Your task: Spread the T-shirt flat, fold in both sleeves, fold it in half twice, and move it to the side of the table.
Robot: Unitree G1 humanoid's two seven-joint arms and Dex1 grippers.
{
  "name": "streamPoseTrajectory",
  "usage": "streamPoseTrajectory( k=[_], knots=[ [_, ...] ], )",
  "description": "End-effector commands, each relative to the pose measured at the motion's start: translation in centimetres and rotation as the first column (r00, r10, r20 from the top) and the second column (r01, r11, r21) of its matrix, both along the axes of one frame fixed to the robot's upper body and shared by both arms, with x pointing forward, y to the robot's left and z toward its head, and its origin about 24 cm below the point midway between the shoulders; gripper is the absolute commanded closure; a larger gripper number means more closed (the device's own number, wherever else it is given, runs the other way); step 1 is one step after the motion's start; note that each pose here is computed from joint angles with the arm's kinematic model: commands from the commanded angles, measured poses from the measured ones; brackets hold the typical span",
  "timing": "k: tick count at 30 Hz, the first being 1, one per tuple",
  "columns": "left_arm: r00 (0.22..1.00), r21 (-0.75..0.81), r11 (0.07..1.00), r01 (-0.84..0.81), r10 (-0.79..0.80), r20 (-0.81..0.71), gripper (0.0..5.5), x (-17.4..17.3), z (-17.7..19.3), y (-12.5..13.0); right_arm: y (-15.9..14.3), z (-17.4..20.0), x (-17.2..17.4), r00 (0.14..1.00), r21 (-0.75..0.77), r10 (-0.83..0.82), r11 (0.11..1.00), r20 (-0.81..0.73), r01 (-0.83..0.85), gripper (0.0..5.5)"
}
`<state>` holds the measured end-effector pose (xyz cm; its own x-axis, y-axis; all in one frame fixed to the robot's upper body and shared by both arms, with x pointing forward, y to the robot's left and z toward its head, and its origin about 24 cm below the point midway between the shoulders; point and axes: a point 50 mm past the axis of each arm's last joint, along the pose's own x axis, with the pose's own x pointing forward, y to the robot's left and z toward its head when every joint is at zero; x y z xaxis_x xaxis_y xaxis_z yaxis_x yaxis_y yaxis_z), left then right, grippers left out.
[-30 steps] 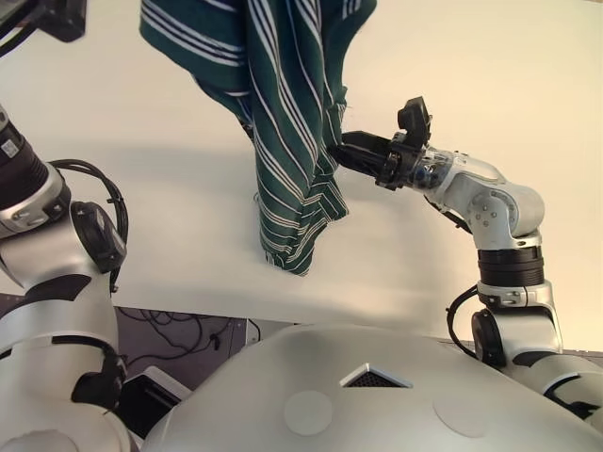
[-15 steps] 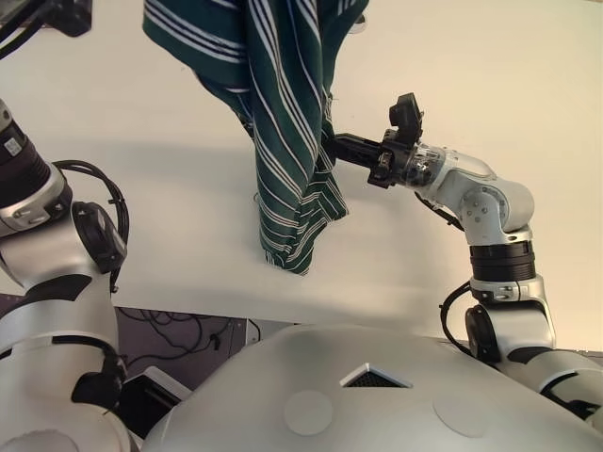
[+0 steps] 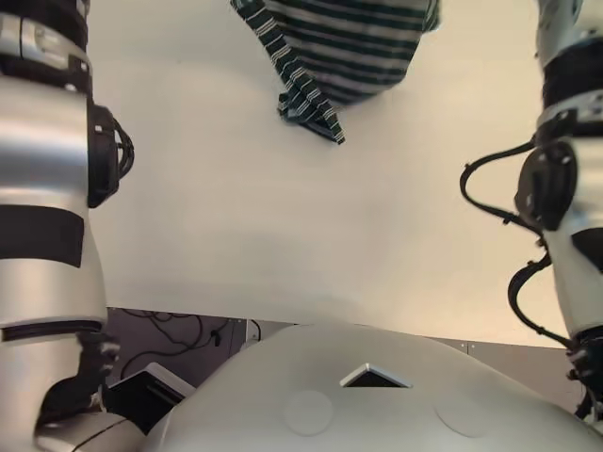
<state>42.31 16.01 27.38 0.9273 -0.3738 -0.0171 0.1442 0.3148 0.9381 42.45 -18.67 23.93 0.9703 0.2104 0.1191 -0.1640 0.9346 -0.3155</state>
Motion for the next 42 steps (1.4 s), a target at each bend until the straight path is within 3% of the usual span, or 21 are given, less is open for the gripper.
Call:
streamPoseTrajectory(
  k=[1, 8, 13, 16, 18, 19, 20, 22, 23, 24, 25, 26, 27, 29, 36, 40, 42],
  knots=[
    [0.978, 0.117, 0.989, -0.085, 0.061, 0.198, 5.5, 0.0, 4.3, -1.4, -0.8, 5.5, 0.0, 0.982, -0.116, -0.107, 0.985, 0.153, 0.126, 5.48],
    [0.927, 0.078, 0.991, -0.112, 0.076, 0.366, 5.5, -0.7, 8.6, -2.9, -1.7, 8.7, -0.5, 0.949, -0.11, -0.172, 0.972, 0.266, 0.207, 5.48],
    [0.943, 0.103, 0.994, -0.047, 0.01, 0.331, 5.5, -0.5, 6.8, -3.2, -2.7, 7.9, -0.8, 0.952, -0.071, -0.133, 0.985, 0.277, 0.158, 5.48],
    [0.986, -0.032, 0.996, 0.089, -0.084, 0.141, 5.5, -0.4, 3.6, -1.6, -2.8, 5.2, -1.2, 0.969, -0.014, 0.127, 0.992, 0.213, -0.127, 5.48],
    [0.968, -0.208, 0.951, 0.23, -0.245, -0.051, 5.5, -1.1, 0.1, 0.8, -3.1, 1.1, -3.0, 0.873, 0.079, 0.477, 0.871, 0.104, -0.485, 5.48],
    [0.93, -0.294, 0.91, 0.293, -0.343, -0.134, 5.5, -1.8, -1.5, 1.9, -3.6, -0.9, -5.1, 0.777, 0.136, 0.627, 0.766, 0.058, -0.628, 5.48],
    [0.838, -0.447, 0.831, 0.332, -0.477, -0.265, 5.5, -2.7, -3.6, 3.5, -4.6, -3.4, -9.1, 0.653, 0.249, 0.757, 0.634, -0.007, -0.732, 5.48],
    [0.521, -0.749, 0.578, 0.325, -0.77, -0.368, 5.5, -7.4, -6.7, 6.8, -4.6, -7.9, -18.8, 0.356, 0.501, 0.913, 0.406, -0.199, -0.764, 5.48],
    [0.336, -0.821, 0.489, 0.296, -0.858, -0.389, 5.5, -11.2, -8.1, 6.5, -3.9, -9.8, -22.8, 0.227, 0.585, 0.929, 0.362, -0.293, -0.726, 5.48],
    [0.182, -0.829, 0.487, 0.274, -0.873, -0.453, 5.5, -14.6, -10.0, 5.3, -3.2, -11.2, -25.4, 0.15, 0.637, 0.926, 0.35, -0.347, -0.687, 5.48],
    [0.106, -0.81, 0.517, 0.277, -0.854, -0.509, 5.5, -16.9, -11.8, 4.4, -2.7, -12.3, -26.9, 0.115, 0.656, 0.916, 0.358, -0.384, -0.664, 5.48],
    [0.093, -0.762, 0.565, 0.315, -0.818, -0.568, 5.5, -18.4, -13.7, 4.0, -2.2, -13.3, -27.7, 0.102, 0.642, 0.893, 0.39, -0.438, -0.66, 5.48],
    [0.093, -0.714, 0.6, 0.359, -0.785, -0.613, 5.5, -19.5, -15.4, 4.1, -2.0, -14.9, -27.8, 0.143, 0.584, 0.839, 0.477, -0.524, -0.657, 5.48],
    [0.154, -0.594, 0.664, 0.454, -0.715, -0.682, 5.5, -20.7, -18.0, 4.8, -1.9, -16.9, -28.0, 0.195, 0.466, 0.747, 0.572, -0.635, -0.675, 5.48],
    [0.254, -0.373, 0.722, 0.583, -0.598, -0.76, 5.5, -24.0, -21.5, 6.6, -2.2, -18.4, -28.8, 0.338, 0.299, 0.56, 0.756, -0.756, -0.583, 5.48],
    [0.288, -0.359, 0.748, 0.558, -0.581, -0.761, 5.5, -25.4, -22.3, 7.5, -3.1, -18.3, -30.4, 0.315, 0.316, 0.53, 0.786, -0.788, -0.532, 5.48],
    [0.291, -0.368, 0.769, 0.523, -0.567, -0.771, 5.1, -25.4, -22.5, 8.1, -3.4, -18.3, -30.5, 0.305, 0.331, 0.544, 0.776, -0.782, -0.537, 5.05]
  ],
)
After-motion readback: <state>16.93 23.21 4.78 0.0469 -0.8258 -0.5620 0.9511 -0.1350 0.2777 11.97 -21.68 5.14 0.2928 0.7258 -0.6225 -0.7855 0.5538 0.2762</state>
